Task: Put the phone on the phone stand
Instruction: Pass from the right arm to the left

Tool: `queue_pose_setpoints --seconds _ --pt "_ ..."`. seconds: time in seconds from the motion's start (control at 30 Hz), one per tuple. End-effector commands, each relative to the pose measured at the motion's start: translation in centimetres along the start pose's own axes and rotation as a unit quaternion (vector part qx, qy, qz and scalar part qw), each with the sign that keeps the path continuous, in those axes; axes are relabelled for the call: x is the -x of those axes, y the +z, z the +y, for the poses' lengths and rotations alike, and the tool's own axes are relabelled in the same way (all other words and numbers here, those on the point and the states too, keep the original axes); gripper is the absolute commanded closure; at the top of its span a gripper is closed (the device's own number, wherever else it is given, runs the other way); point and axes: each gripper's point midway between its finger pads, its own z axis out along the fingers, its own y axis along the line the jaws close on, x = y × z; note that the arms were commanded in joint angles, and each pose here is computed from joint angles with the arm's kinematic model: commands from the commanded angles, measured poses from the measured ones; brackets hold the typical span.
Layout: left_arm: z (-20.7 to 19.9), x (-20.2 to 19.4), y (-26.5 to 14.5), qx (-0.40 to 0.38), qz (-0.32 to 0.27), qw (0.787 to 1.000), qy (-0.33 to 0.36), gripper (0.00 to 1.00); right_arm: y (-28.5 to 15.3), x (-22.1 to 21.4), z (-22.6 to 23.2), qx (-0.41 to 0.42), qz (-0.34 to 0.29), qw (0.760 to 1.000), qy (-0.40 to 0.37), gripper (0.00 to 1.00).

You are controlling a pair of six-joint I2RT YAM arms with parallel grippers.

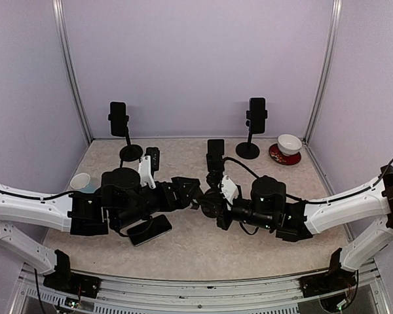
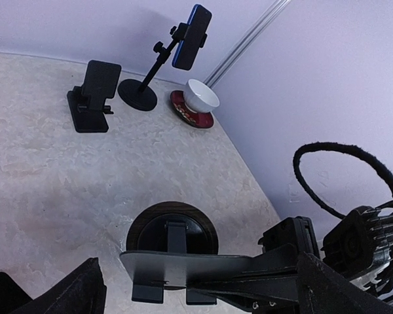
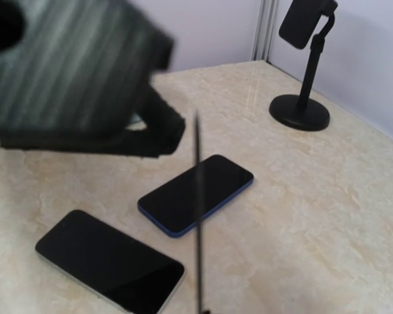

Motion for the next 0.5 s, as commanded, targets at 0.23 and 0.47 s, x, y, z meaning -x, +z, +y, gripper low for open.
queue_pose_setpoints --seconds 0.23,0.47 --pt "-1.5 -0.1 1.3 -0.013 0.001 1.000 0.009 0.06 0.2 2.3 0.4 0.004 -0.034 0.999 -0.001 1.00" --pt "-1.5 0.1 1.7 -0.004 -0.001 1.000 0.013 0.10 0.1 2.2 0.4 0.004 -0.035 0.999 0.000 1.00"
